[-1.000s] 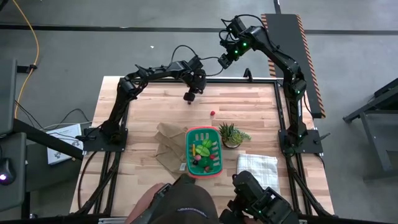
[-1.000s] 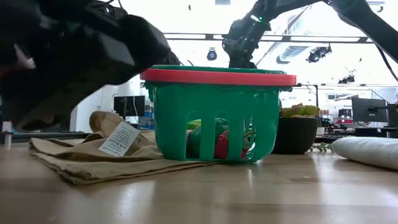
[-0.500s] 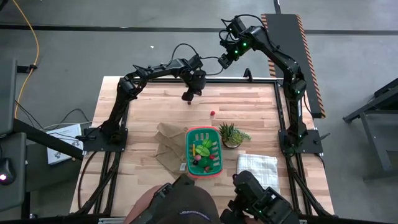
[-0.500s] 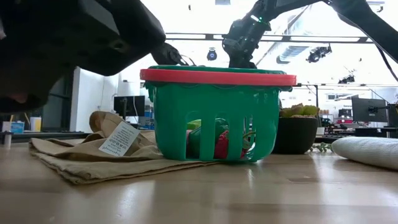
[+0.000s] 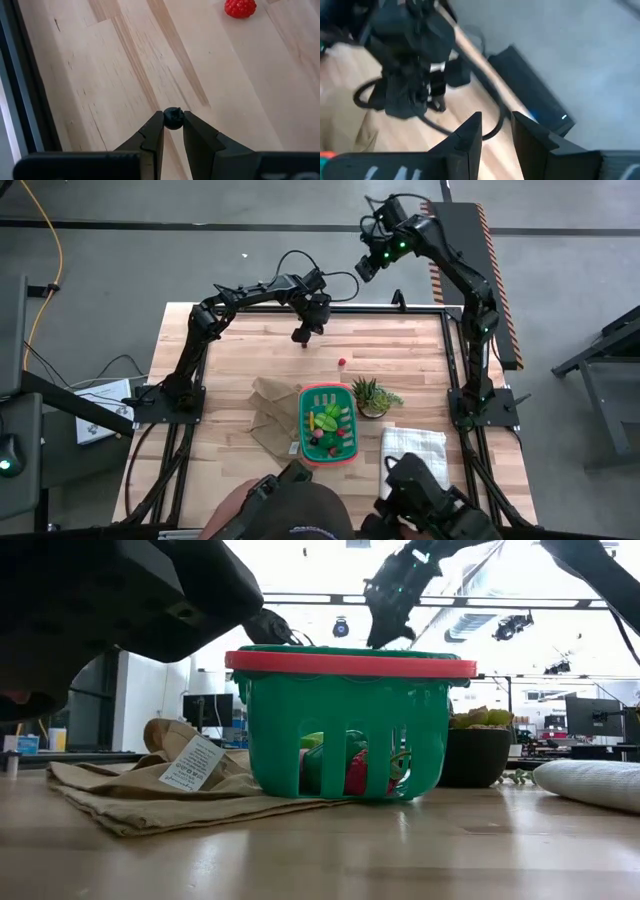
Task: Pick and placing Produce into tupperware
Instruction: Put the blueberry into the green basket
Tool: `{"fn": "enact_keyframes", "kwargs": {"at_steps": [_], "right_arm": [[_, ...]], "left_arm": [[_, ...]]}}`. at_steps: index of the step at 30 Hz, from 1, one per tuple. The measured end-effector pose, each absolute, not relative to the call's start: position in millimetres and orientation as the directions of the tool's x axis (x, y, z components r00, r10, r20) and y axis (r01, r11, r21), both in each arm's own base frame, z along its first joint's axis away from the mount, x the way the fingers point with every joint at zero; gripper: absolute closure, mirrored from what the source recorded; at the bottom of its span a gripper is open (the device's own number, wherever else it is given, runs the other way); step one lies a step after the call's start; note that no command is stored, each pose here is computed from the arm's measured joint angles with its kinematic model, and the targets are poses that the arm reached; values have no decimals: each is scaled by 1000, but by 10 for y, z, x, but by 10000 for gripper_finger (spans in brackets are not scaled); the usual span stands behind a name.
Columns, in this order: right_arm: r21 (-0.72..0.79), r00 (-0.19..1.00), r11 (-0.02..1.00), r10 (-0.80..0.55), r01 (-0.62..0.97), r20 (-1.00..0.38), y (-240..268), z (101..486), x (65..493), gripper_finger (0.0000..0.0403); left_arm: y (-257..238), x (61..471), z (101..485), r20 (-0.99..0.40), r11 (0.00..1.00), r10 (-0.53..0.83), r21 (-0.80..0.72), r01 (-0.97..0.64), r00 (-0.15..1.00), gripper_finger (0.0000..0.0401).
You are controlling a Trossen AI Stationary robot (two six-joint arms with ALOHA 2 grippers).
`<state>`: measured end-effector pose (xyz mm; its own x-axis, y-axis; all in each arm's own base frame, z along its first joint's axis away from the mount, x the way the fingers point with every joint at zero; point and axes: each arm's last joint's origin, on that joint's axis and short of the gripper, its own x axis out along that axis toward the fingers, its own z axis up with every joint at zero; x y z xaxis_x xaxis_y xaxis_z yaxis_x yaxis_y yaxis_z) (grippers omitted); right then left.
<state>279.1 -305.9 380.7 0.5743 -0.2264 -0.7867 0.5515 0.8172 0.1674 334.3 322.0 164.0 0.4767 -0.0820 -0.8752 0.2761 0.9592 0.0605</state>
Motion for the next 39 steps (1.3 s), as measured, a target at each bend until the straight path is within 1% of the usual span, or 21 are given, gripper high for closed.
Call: {"fn": "enact_keyframes", "kwargs": {"at_steps": [3, 8, 16, 23, 25, 31, 39], "right_arm": [[111, 560, 798, -310, 593, -768, -3074, 3951, 2702, 307], [68, 495, 724, -397, 686, -773, -3212, 3999, 2481, 307], [83, 471, 673, -419, 735, -776, -3379, 4009, 2203, 307], [73, 467, 665, -437, 743, -769, -3358, 4095, 2080, 307], [65, 467, 668, -443, 741, -765, -3348, 4121, 2057, 307], [69, 447, 651, -436, 756, -781, -3370, 4114, 1956, 307], [63, 444, 659, -430, 750, -786, -3372, 4109, 1940, 307]], "left_arm": [[3221, 3344, 1641, -875, 959, -81, 62, 276, 478, 346], [3219, 3345, 1641, -875, 959, -81, 61, 275, 478, 346], [3218, 3347, 1698, -874, 962, -80, 59, 267, 479, 346], [3239, 3368, 2017, -874, 968, -94, 31, 249, 477, 346], [3247, 3381, 2145, -860, 967, -99, 36, 253, 500, 346], [3211, 3400, 2379, -815, 969, -176, -44, 244, 552, 346], [3080, 3408, 2500, -830, 958, -237, -115, 261, 506, 346]]}}
